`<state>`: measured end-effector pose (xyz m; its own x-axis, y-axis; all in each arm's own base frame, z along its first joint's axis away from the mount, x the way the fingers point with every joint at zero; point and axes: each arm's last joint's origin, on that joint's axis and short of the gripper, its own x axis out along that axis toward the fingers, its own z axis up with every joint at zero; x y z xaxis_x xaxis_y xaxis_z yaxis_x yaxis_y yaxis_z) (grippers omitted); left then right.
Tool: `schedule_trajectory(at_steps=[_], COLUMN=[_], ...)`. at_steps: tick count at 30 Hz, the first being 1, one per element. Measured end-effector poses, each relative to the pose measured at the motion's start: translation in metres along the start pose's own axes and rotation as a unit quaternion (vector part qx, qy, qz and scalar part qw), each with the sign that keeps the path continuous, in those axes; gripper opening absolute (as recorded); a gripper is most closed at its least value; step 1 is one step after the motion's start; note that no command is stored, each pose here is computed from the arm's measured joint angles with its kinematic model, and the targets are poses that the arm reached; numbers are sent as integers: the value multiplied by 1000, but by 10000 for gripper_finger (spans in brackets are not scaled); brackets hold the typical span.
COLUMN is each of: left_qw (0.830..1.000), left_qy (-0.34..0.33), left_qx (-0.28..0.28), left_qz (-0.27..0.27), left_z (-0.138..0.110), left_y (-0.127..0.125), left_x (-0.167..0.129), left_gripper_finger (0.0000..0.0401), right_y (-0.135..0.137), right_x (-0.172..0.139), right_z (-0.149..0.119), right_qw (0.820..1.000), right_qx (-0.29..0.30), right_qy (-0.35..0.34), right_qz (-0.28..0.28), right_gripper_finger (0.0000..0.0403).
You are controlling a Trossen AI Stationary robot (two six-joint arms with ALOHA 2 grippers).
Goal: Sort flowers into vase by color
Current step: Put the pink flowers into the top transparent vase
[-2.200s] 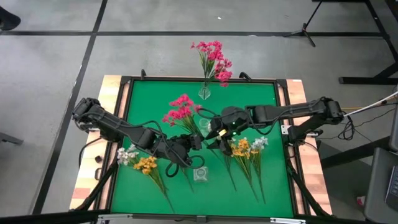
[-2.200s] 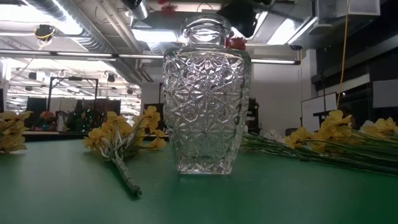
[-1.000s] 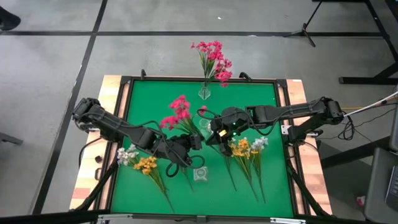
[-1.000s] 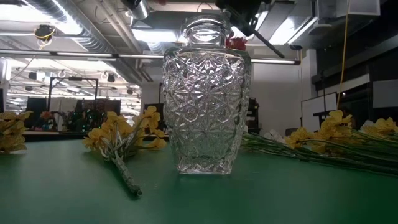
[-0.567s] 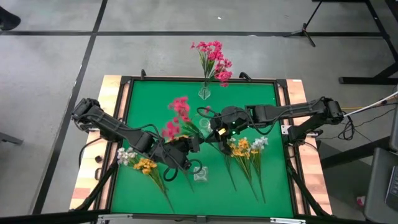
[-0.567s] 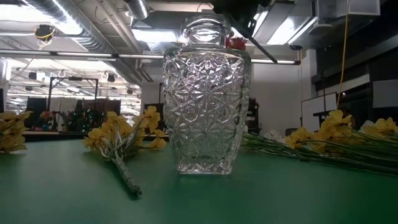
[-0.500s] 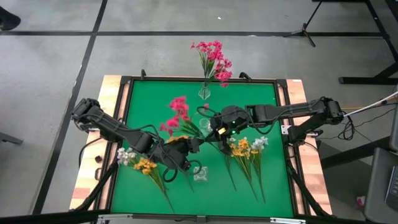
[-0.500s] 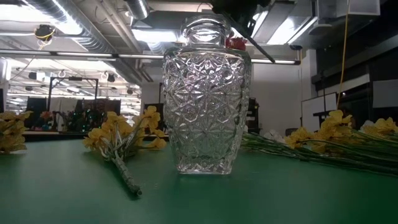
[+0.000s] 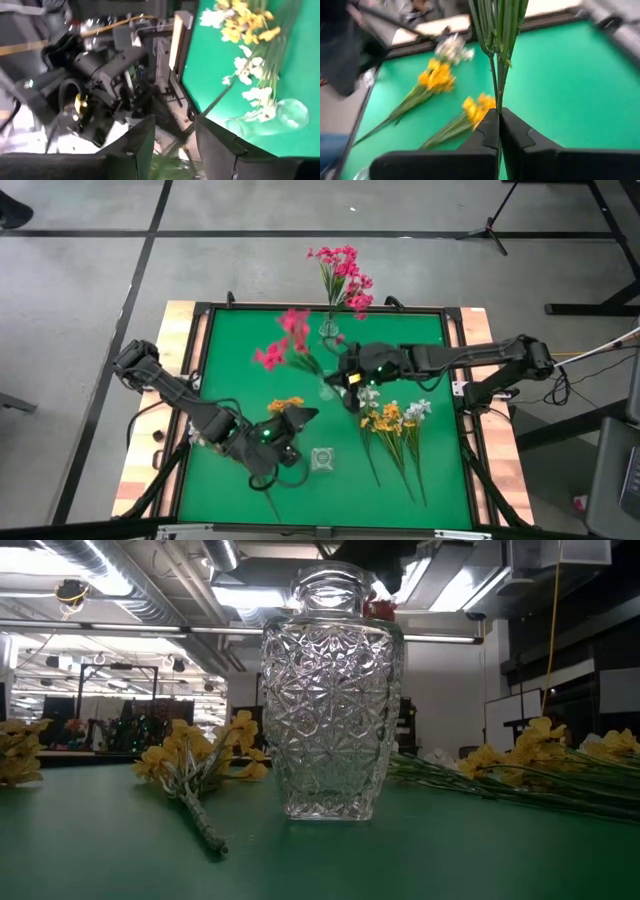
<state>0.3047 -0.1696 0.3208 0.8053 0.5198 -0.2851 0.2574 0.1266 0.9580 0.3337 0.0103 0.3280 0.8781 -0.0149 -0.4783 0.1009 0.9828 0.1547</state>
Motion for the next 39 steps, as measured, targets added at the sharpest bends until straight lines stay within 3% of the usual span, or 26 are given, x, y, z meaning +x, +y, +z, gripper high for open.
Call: schedule_trajectory(at_steps=[5,9,15,19,24,30,35,39], left_qw=[998,987,934,894,858,822,792,782], left_qy=[15,-30,-136,-218,-284,-312,-326,-327], left_qx=[-63,-145,-288,-348,-407,-473,-516,-531], left_qz=[-6,-63,-159,-179,-131,-60,-3,19], left_z=[-2,-8,-35,-59,-100,-150,-173,-183], left_y=[-5,-4,25,42,44,17,-13,-32], left_x=[-6,-8,-20,-37,-60,-73,-71,-68], left_gripper_finger=[138,138,138,137,137,137,137,137], right_y=[-21,-35,-49,-64,-91,-115,-139,-155], right_x=[-20,-36,-33,-16,-3,-7,-5,-4], right_z=[18,34,52,51,48,48,27,2], right_qw=[998,989,966,956,955,951,939,930], right_qx=[-18,-59,-140,-192,-204,-203,-199,-189], right_qy=[-57,-121,-208,-209,-200,-218,-266,-285], right_qz=[-33,-58,-66,-75,-75,-83,-93,-133], right_gripper_finger=[2,2,2,1,1,1,1,1])
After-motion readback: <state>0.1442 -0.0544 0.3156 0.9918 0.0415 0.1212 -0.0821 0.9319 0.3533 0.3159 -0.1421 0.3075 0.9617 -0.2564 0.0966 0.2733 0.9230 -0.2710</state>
